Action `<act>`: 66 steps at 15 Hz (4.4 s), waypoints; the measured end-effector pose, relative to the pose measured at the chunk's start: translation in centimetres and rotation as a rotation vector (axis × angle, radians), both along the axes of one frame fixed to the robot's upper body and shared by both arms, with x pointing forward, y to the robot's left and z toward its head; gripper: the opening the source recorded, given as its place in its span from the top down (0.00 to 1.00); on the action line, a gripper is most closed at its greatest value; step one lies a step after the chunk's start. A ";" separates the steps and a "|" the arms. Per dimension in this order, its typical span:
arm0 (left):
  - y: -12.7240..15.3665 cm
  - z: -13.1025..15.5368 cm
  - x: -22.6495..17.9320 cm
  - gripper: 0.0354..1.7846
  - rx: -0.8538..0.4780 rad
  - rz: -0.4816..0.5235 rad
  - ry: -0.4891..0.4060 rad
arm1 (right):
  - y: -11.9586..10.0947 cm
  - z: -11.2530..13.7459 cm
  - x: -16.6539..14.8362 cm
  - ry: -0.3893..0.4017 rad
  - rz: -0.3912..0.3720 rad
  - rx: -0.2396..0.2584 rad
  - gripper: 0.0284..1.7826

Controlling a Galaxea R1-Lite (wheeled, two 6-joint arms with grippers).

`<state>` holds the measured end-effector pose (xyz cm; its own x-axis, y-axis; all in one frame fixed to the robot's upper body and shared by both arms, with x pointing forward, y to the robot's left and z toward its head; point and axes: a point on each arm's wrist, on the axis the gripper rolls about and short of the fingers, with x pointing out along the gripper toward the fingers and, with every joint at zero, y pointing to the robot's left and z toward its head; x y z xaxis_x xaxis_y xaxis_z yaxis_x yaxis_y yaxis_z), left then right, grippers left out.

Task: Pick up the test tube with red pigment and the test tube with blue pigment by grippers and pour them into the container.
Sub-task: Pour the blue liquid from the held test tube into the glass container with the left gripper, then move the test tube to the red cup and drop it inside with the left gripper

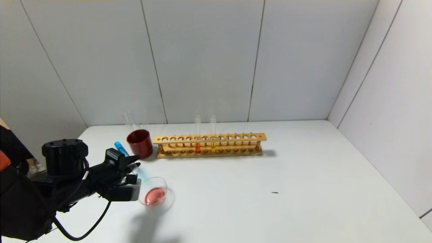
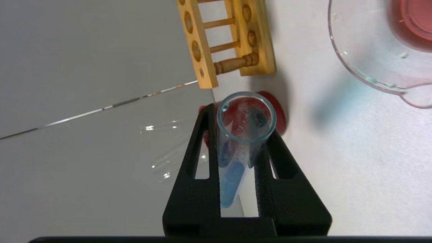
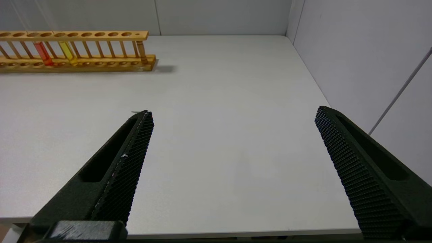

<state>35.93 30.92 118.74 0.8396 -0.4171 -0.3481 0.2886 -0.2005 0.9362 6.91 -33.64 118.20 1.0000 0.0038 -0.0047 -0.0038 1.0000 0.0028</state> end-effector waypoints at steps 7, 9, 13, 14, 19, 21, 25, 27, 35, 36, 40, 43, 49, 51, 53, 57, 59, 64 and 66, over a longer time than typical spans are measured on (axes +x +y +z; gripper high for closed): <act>0.0 -1.1 1.1 0.83 0.128 -0.085 -0.038 | 0.0 0.0 0.0 0.000 0.000 0.000 0.02; -0.1 -1.3 1.9 0.83 0.145 -0.151 -0.069 | 0.0 0.0 0.0 0.000 0.000 0.000 0.02; -0.2 -1.5 2.5 0.83 0.153 -0.165 -0.077 | 0.0 0.0 0.0 0.000 0.000 0.000 0.02; -0.2 -1.5 2.5 0.83 0.160 -0.168 -0.083 | 0.0 0.0 0.0 0.000 0.000 0.000 0.02; -0.1 -1.3 2.5 0.83 0.208 -0.182 -0.122 | 0.0 0.0 0.0 0.000 0.000 0.000 0.02; -0.1 -1.2 2.6 0.83 0.210 -0.179 -0.133 | 0.0 0.0 0.0 0.000 0.000 0.000 0.02; -0.2 -1.1 2.7 0.83 0.228 -0.186 -0.151 | 0.0 0.0 0.0 0.000 0.000 0.000 0.02; -0.3 -1.1 2.7 0.83 0.231 -0.190 -0.156 | 0.0 0.0 0.0 0.000 0.000 0.000 0.02; -0.5 0.2 2.8 0.83 0.291 -0.211 -0.288 | 0.0 0.0 0.0 0.000 0.000 0.000 0.02; -0.5 0.4 2.8 0.83 0.299 -0.215 -0.298 | 0.0 0.0 0.0 0.000 0.000 0.000 0.02; -0.6 0.8 2.6 0.83 0.318 -0.221 -0.325 | 0.0 0.0 0.0 0.000 0.000 0.000 0.02; -0.6 1.0 2.6 0.83 0.319 -0.221 -0.332 | 0.0 0.0 0.0 0.000 0.000 0.000 0.02; -0.8 3.1 2.5 0.83 0.216 -0.103 -0.318 | 0.0 0.0 0.0 0.000 0.000 0.000 0.02; -1.3 5.6 3.0 0.83 0.080 0.067 -0.288 | 0.0 0.0 0.0 0.000 0.000 0.000 0.02; -1.5 9.3 4.1 0.83 -0.069 0.217 -0.281 | 0.0 0.0 0.0 0.000 0.000 0.000 0.02; -1.1 15.0 4.2 0.83 -0.436 0.484 -0.158 | 0.0 0.0 0.0 0.000 0.000 0.000 0.02; -0.7 15.9 3.9 0.83 -0.626 0.565 -0.089 | 0.0 0.0 0.0 0.000 0.000 0.000 0.02; -1.0 16.2 5.1 0.83 -1.040 0.587 0.080 | 0.0 0.0 0.0 0.000 0.000 0.000 0.02; -1.2 16.4 6.0 0.83 -1.179 0.577 0.120 | 0.0 0.0 0.0 0.000 0.000 0.000 0.02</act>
